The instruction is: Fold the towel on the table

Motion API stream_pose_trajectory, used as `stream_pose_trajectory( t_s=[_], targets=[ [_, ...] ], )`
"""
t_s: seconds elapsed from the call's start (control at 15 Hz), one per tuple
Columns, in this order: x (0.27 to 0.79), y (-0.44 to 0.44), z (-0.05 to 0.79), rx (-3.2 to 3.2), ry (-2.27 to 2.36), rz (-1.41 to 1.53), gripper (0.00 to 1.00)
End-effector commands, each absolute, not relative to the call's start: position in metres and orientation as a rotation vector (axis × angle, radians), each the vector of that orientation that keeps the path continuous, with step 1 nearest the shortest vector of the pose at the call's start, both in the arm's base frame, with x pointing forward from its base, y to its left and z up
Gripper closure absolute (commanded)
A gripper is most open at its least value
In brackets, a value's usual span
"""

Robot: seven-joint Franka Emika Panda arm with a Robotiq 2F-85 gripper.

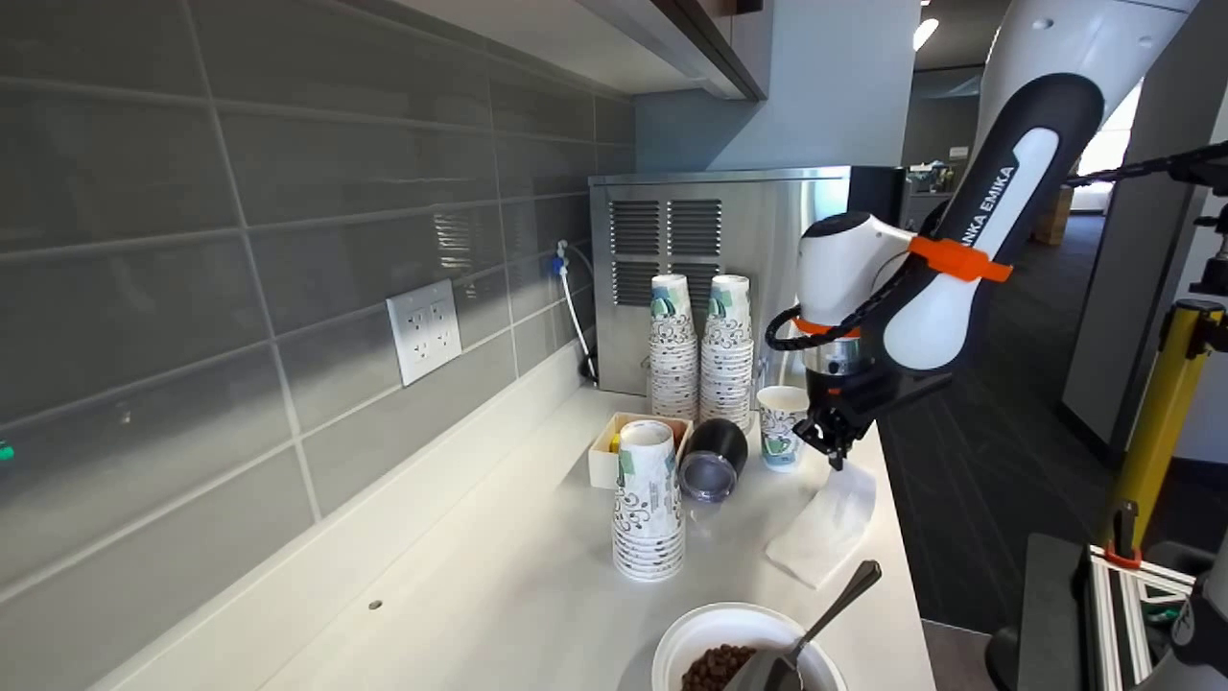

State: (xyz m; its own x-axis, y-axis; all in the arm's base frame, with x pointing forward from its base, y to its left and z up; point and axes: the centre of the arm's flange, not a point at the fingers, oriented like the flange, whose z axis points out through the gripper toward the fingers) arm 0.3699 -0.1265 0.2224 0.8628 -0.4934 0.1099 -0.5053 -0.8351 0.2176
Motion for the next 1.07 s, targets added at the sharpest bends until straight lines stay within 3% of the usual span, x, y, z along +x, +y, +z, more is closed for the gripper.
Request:
stream_pose_trajectory(
  t_s=[0.0, 1.0],
  targets=[
    [0.337, -0.094, 0.249, 2.650, -0.816, 0.076, 1.00],
    [0.347, -0.001, 0.246, 2.621, -0.499, -0.058, 1.00]
  ],
)
